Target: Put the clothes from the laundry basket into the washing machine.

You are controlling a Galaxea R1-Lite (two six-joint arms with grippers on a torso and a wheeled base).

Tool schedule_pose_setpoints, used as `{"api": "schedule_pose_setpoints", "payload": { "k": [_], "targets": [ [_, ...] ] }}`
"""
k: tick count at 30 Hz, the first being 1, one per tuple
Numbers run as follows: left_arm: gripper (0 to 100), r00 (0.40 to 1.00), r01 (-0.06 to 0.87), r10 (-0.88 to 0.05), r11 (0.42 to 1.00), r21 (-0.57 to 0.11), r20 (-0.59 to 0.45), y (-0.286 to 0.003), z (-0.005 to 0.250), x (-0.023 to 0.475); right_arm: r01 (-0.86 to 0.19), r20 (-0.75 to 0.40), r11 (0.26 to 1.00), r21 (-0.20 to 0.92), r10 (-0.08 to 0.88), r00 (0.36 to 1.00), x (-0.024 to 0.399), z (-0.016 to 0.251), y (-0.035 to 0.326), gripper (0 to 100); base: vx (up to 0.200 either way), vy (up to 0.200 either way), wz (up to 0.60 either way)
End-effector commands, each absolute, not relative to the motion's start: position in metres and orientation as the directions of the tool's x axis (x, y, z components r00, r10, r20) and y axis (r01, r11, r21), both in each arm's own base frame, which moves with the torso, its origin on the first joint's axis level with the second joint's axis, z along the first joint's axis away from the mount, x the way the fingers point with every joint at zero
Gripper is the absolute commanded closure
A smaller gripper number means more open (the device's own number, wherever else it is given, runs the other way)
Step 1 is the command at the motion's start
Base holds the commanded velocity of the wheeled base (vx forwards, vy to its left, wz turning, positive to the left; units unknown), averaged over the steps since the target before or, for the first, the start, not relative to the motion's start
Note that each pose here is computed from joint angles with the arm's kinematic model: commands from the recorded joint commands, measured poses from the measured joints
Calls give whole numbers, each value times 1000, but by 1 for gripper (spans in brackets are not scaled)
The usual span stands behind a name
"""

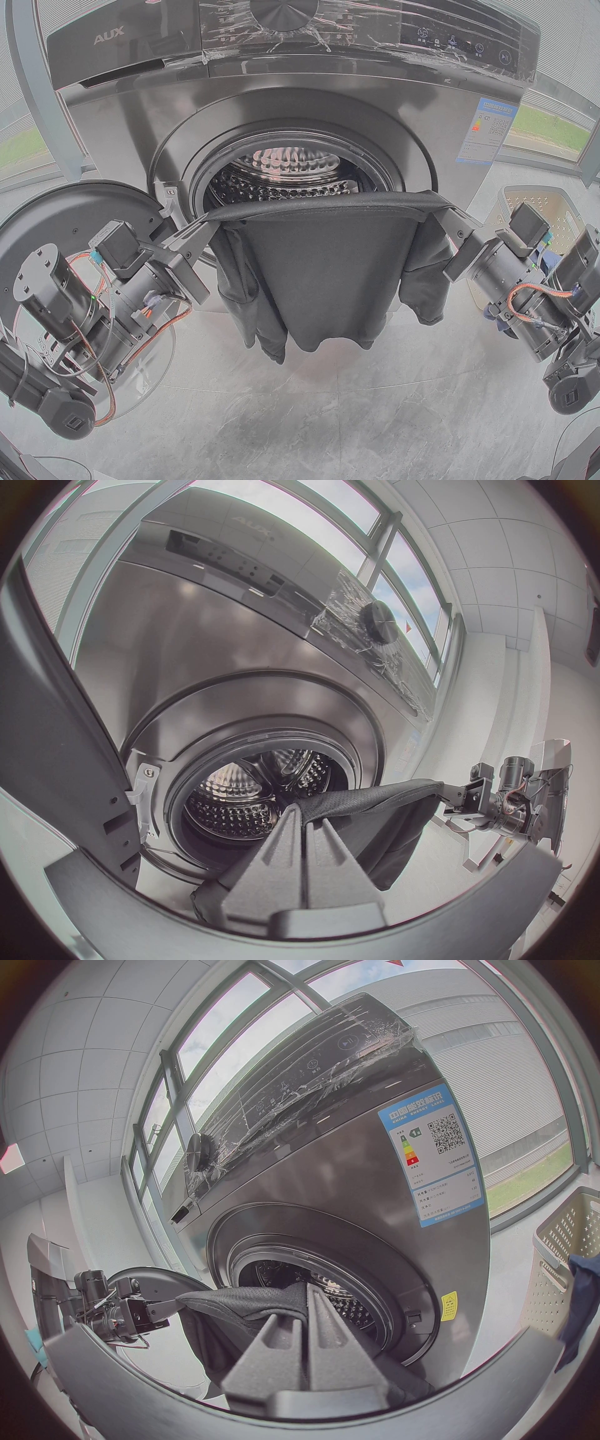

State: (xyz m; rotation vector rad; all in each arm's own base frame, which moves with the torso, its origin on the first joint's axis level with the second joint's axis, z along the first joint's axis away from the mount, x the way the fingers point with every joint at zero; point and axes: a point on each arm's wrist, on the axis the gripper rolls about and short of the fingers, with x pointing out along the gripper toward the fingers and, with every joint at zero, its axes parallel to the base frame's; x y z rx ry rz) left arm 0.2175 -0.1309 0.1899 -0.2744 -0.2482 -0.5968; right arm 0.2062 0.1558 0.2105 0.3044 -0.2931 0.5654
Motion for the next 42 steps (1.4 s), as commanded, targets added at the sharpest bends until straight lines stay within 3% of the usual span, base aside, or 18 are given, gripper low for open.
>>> {"api": "schedule_pose_setpoints", "payload": {
  "k": [1, 27, 35, 42],
  "targets": [
    [100, 804, 576, -511, 796, -187, 303, -129, 189, 219, -562, 355, 803, 200, 475, 805, 206, 211, 155, 100, 0, 0, 0],
    [100, 790, 592, -525, 787, -173, 318, -131, 193, 214, -552, 383, 812, 190, 457, 803, 204, 221, 148, 100, 0, 0, 0],
    [100, 710, 681, -593, 716, -154, 380, -150, 208, 207, -560, 362, 808, 186, 473, 803, 204, 215, 150, 100, 0, 0, 0],
    [100, 676, 718, -630, 679, -152, 382, -162, 208, 202, -565, 337, 804, 187, 488, 806, 205, 207, 154, 100, 0, 0, 0]
  ]
}}
